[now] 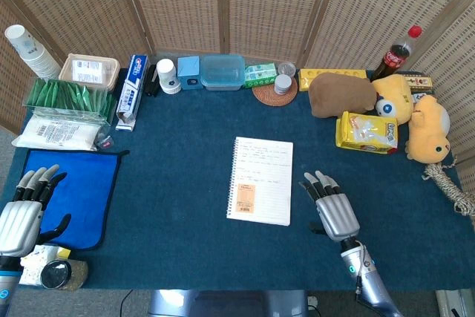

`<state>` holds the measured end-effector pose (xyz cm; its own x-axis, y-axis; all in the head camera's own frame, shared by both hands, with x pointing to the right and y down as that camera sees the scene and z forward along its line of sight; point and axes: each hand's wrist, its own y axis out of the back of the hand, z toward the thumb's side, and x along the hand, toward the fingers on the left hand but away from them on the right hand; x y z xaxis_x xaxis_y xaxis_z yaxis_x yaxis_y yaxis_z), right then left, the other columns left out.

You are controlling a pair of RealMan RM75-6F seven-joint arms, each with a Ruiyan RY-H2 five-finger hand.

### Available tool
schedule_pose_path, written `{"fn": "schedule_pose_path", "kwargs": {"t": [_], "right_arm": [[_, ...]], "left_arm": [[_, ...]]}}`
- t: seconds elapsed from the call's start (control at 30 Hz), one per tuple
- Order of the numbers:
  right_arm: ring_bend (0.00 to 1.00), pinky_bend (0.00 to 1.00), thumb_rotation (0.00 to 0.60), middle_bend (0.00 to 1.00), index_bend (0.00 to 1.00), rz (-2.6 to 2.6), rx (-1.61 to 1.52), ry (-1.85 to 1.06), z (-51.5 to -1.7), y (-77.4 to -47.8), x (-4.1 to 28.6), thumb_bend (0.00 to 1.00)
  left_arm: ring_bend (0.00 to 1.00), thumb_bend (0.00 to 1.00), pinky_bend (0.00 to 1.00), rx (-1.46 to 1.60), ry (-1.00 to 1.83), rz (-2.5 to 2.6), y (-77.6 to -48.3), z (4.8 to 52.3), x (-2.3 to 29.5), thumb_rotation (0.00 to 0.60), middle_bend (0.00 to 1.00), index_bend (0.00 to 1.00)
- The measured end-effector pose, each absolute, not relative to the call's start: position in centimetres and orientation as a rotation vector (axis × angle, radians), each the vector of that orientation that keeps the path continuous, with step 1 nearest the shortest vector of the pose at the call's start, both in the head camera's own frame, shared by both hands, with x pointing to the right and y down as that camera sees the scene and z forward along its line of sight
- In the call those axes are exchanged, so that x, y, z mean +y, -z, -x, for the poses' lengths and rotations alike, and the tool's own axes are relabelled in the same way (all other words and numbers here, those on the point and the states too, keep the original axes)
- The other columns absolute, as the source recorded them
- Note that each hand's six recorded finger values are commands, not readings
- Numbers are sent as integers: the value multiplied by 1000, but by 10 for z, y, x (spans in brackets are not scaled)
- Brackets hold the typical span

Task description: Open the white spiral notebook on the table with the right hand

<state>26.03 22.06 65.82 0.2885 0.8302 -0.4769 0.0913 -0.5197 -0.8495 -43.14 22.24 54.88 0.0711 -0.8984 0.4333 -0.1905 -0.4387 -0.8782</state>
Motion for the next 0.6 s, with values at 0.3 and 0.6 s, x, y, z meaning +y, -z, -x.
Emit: {"fn": "schedule_pose_path", "kwargs": {"t": [0.3,0.6], "right_arm": [[49,146,600,147,118,1816,-769,-1288,-246,-676,225,159],[48,146,600,140,98,1792,-709,-1289,-237,-693,231,160]], "left_arm": [[32,307,0,1072,1437,1712,-552,435,222,600,70,196],[30,307,0,1087,1474,1691,-552,447,226,600,70,196]]}}
